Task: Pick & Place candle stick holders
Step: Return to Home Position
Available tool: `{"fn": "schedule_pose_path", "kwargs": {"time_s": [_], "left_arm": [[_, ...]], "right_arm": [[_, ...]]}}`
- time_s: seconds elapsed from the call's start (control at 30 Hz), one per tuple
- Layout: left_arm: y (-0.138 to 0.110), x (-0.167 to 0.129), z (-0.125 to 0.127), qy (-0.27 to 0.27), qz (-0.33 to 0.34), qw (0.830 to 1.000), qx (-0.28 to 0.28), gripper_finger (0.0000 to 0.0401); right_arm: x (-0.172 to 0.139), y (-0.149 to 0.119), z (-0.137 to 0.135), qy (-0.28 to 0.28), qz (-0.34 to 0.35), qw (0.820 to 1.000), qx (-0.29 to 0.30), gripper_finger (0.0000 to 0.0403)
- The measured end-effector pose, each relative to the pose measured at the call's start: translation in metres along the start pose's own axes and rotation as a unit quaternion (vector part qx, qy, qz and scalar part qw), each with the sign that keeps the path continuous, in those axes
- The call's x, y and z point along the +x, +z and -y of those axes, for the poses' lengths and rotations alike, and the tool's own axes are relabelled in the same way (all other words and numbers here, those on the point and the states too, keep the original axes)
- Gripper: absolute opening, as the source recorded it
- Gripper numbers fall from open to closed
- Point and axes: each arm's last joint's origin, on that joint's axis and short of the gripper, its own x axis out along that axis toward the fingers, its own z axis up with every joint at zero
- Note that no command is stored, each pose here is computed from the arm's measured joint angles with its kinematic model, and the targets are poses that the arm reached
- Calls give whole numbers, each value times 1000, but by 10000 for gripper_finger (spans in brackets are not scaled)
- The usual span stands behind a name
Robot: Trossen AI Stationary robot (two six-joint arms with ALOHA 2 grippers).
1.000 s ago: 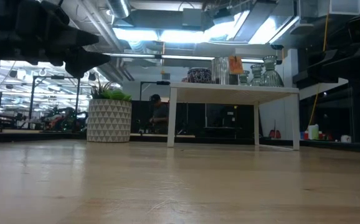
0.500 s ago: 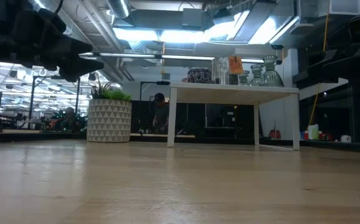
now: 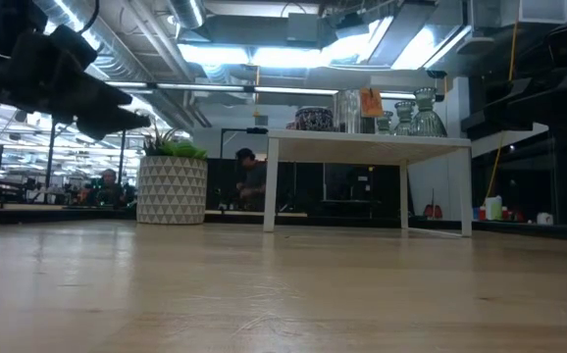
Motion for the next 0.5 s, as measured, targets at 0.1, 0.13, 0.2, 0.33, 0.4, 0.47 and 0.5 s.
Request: {"fn": "schedule_pose_path", "kwargs": {"time_s": [0.1, 0.13, 0.2, 0.33, 0.4, 0.47, 0.5], "left_arm": [[0, -1, 0, -2, 1, 1000, 5, 363], [0, -1, 0, -2, 1, 1000, 11, 363], [0, -1, 0, -1, 2, 1000, 23, 363], [0, -1, 0, 2, 1, 999, 46, 363], [0, -1, 0, 2, 1, 998, 59, 363], [0, -1, 0, 2, 0, 998, 61, 363], [0, -1, 0, 2, 0, 998, 57, 363]], "right_arm": [[0, 0, 0, 0, 0, 1000, 0, 135], [0, 0, 0, 0, 0, 1000, 0, 135], [0, 0, 0, 0, 0, 1000, 0, 135], [0, 0, 0, 0, 0, 1000, 0, 135], [0, 0, 0, 0, 0, 1000, 0, 135], [0, 0, 0, 0, 0, 1000, 0, 135], [0, 0, 0, 0, 0, 1000, 0, 135]]}}
